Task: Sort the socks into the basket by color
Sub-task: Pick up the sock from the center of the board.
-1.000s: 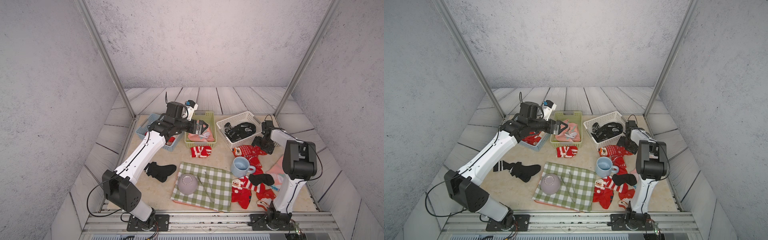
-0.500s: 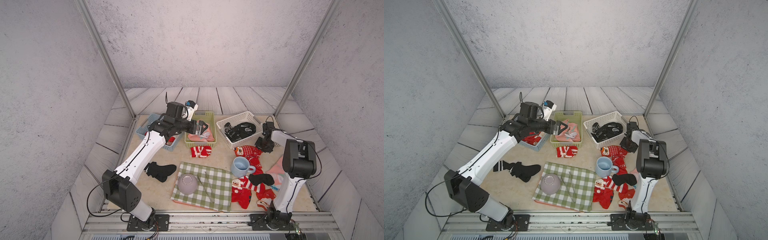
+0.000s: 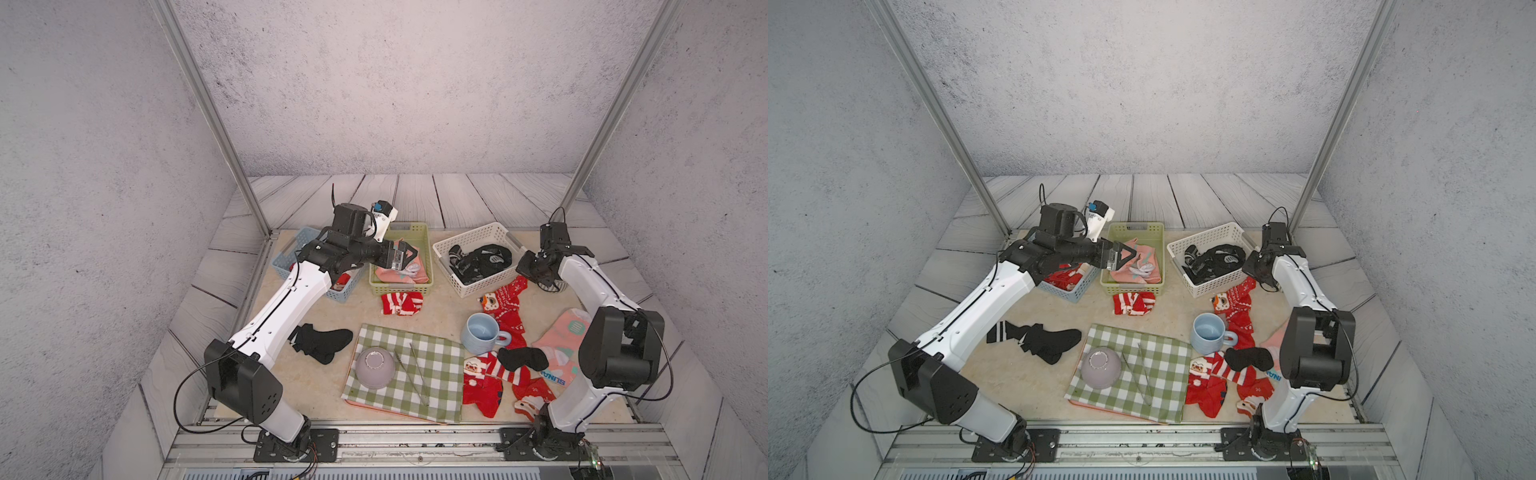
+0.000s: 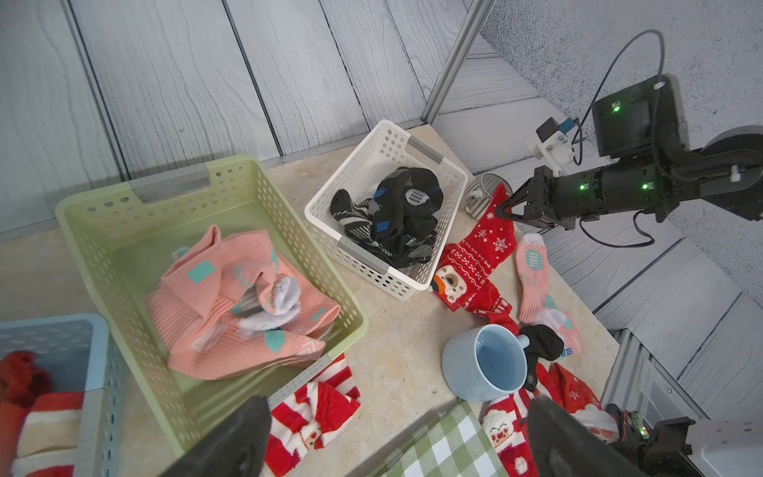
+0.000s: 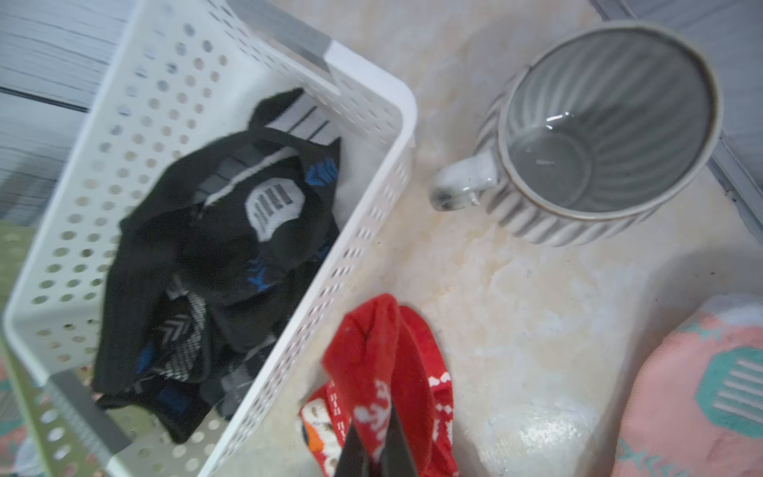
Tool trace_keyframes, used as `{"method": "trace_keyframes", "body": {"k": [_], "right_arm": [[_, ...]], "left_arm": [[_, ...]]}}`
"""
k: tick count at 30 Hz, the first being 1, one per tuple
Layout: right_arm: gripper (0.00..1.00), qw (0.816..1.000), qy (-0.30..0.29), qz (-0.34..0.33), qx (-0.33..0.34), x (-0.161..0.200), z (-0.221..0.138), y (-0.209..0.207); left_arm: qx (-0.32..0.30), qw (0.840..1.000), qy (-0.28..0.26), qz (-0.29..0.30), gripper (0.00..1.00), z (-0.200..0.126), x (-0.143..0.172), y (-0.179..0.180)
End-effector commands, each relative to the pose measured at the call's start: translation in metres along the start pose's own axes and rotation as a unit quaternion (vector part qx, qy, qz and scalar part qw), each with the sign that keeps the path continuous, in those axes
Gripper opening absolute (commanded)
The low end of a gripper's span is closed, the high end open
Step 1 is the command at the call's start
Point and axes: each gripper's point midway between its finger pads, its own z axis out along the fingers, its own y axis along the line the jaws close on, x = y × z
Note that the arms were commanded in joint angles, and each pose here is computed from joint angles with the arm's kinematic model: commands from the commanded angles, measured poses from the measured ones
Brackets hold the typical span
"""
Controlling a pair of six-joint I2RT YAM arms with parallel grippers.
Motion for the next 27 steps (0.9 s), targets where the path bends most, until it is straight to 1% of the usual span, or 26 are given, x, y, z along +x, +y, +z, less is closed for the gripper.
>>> {"method": "trace_keyframes", "body": {"k": [1,5,7,9,13,16,19,22,27], "right_arm": [[0.0,0.999,0.016,-0.026,-0.043,0.013,-0.028,0.023],[0.0,0.99,0.008,-0.057,-0.128,0.02,-0.067,0.064],[0.0,0.982,0.005,-0.073,-0.172,0.023,-0.087,0.088],[0.0,0.976,0.003,-0.092,-0.196,0.026,-0.104,0.106],[0.0,0.957,-0.004,-0.119,-0.264,0.029,-0.139,0.144],[0.0,0.938,-0.003,-0.132,-0.321,0.031,-0.162,0.169],[0.0,0.914,0.0,-0.144,-0.38,0.035,-0.186,0.192],[0.0,0.89,0.005,-0.152,-0.429,0.04,-0.206,0.212],[0.0,0.859,0.015,-0.163,-0.485,0.046,-0.232,0.236]], "left_arm": [[0.029,0.999,-0.019,0.032,1.0,-0.007,-0.006,-0.016],[0.061,0.996,-0.032,0.061,1.0,-0.005,-0.006,-0.032],[0.08,0.993,-0.043,0.075,1.0,-0.004,-0.007,-0.042],[0.093,0.991,-0.048,0.085,1.0,-0.003,-0.007,-0.05],[0.115,0.985,-0.066,0.111,1.0,0.003,-0.008,-0.066],[0.136,0.978,-0.087,0.133,1.0,0.007,-0.009,-0.078],[0.147,0.971,-0.116,0.147,1.0,0.01,-0.015,-0.085],[0.16,0.968,-0.123,0.151,1.0,0.017,-0.019,-0.092],[0.163,0.964,-0.135,0.163,1.0,0.032,-0.022,-0.101]]}}
